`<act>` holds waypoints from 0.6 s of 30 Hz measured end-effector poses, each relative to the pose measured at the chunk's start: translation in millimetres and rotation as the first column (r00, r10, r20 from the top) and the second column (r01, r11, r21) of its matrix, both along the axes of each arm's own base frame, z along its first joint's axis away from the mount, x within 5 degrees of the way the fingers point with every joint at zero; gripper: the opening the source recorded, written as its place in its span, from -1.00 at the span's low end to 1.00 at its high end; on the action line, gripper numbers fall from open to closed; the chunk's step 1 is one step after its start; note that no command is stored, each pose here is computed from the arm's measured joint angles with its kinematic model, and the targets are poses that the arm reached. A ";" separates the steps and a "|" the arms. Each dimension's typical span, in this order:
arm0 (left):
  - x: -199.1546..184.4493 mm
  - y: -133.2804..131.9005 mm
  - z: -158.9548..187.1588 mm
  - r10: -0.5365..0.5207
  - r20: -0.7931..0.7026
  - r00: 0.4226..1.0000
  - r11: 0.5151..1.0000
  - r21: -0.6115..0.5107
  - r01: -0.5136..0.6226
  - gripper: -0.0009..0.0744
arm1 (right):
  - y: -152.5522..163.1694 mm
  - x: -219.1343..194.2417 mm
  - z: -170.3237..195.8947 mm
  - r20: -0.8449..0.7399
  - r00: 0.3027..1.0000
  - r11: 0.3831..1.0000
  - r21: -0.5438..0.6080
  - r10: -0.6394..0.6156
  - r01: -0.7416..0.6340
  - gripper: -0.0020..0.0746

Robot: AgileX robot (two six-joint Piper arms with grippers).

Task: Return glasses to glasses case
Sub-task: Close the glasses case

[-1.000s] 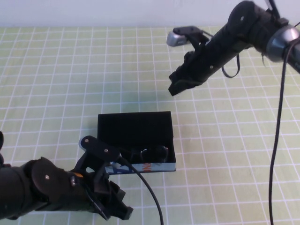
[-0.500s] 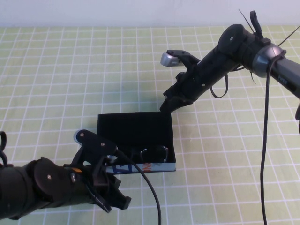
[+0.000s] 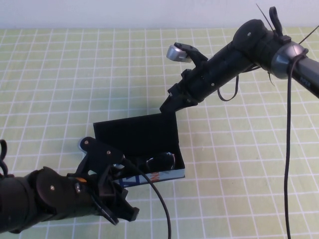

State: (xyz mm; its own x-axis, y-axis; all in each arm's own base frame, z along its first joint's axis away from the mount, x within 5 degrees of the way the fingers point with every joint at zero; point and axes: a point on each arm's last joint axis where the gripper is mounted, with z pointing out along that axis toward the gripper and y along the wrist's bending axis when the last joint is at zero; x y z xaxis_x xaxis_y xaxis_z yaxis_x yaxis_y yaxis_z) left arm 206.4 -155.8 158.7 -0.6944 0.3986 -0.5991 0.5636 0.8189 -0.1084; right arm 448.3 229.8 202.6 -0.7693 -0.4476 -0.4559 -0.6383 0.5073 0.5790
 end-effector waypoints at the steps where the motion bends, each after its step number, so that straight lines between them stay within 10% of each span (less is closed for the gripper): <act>1: 0.0 0.0 0.0 0.000 0.000 1.000 1.000 0.000 0.000 -0.98 | -0.2 -2.9 4.1 0.004 1.000 1.000 -0.003 0.003 -0.003 -0.99; 13: -1.0 -0.4 -0.3 -0.013 -0.007 1.000 1.000 0.002 0.013 -0.98 | 19.8 -52.5 -9.0 -0.112 0.990 0.994 -0.066 0.084 -0.092 -0.99; 18: -11.5 -5.6 -1.1 -0.170 -0.080 0.982 0.985 0.009 0.171 -0.98 | 36.4 -66.4 -13.1 -0.110 0.984 0.984 -0.098 0.139 -0.150 -0.99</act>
